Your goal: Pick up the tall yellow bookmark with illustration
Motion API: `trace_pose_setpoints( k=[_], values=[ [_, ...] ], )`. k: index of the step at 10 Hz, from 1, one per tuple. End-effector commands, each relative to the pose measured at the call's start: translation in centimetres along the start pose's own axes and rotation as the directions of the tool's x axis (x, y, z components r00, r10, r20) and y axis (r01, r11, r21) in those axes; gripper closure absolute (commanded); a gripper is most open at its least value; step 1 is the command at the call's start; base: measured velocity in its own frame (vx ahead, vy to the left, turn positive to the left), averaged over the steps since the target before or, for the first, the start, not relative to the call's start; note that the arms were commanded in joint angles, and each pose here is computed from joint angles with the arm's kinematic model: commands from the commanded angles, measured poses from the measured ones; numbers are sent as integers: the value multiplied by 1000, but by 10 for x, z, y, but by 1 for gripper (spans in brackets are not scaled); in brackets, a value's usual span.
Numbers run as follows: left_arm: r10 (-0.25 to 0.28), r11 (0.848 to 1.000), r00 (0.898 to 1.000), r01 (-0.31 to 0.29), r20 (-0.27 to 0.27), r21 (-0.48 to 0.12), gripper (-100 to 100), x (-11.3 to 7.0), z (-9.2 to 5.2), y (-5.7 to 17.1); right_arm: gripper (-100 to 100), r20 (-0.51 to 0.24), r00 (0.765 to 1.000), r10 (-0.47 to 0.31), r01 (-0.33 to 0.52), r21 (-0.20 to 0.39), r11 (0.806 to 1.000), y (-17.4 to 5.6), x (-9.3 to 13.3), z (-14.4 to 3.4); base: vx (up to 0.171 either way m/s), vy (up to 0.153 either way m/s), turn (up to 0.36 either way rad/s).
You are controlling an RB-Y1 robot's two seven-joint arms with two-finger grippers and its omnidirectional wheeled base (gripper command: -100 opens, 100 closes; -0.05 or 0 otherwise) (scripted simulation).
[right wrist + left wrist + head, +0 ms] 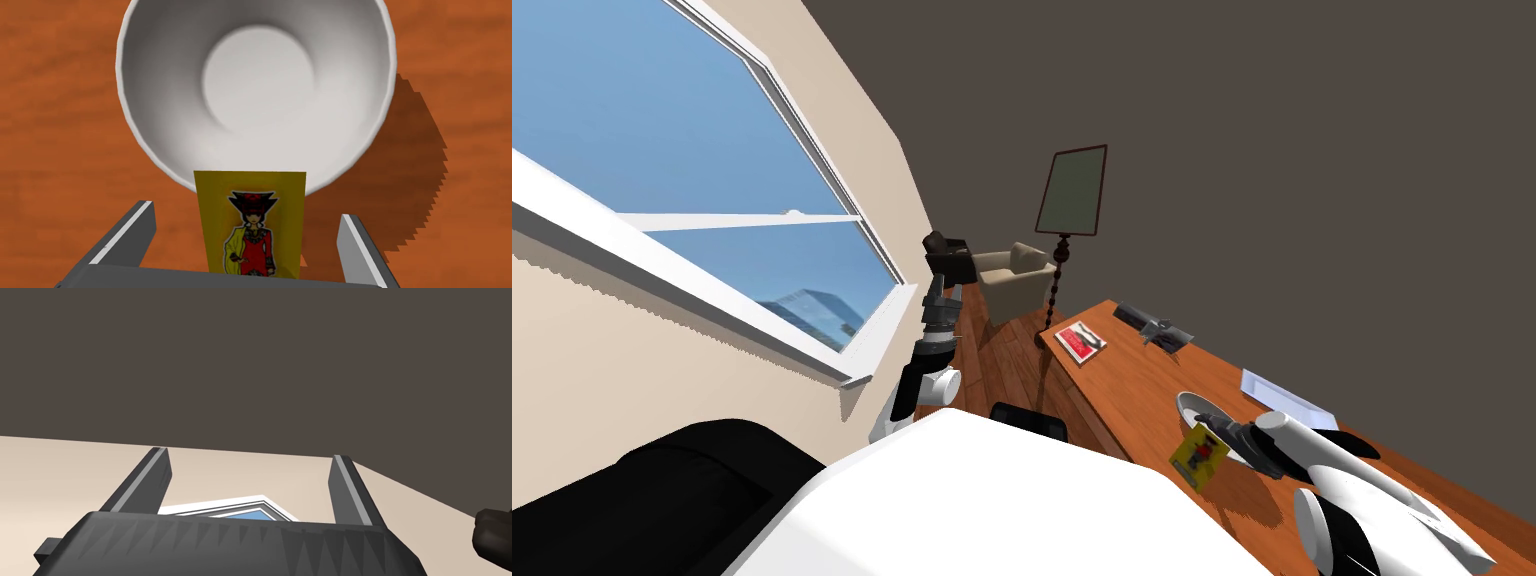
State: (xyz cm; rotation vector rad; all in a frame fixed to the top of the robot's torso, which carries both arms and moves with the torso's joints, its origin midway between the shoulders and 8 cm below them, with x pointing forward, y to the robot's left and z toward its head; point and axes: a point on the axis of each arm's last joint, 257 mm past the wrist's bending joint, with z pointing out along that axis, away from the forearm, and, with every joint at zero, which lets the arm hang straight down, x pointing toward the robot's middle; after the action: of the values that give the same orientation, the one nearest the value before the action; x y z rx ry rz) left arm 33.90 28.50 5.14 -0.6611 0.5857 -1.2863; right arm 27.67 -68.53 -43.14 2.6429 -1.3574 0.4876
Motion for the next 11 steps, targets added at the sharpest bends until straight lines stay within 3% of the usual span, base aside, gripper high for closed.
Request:
trace_pose_setpoints(
  k=[1,3,4,7,10,11],
  values=[
    [0,1000,1000,0,0,0,0,0,0,0,-100,55,998,24,-24,-9,1000,5,-24,9,13,3,-26],
    [0,1000,1000,0,0,0,0,0,0,0,-100,154,987,55,-51,-28,998,12,-72,24,56,17,-38],
    [0,1000,1000,0,0,0,0,0,0,0,-100,110,993,34,-33,-10,999,2,-52,19,43,9,-21],
    [0,1000,1000,0,0,0,0,0,0,0,-100,184,981,62,-57,-34,998,14,-89,29,8,-6,1],
    [0,1000,1000,0,0,0,0,0,0,0,-100,180,982,61,-56,-32,998,13,-87,29,5,-3,-3],
    [0,1000,1000,0,0,0,0,0,0,0,0,180,982,61,-56,-32,998,13,-87,29,0,0,0]
  ],
)
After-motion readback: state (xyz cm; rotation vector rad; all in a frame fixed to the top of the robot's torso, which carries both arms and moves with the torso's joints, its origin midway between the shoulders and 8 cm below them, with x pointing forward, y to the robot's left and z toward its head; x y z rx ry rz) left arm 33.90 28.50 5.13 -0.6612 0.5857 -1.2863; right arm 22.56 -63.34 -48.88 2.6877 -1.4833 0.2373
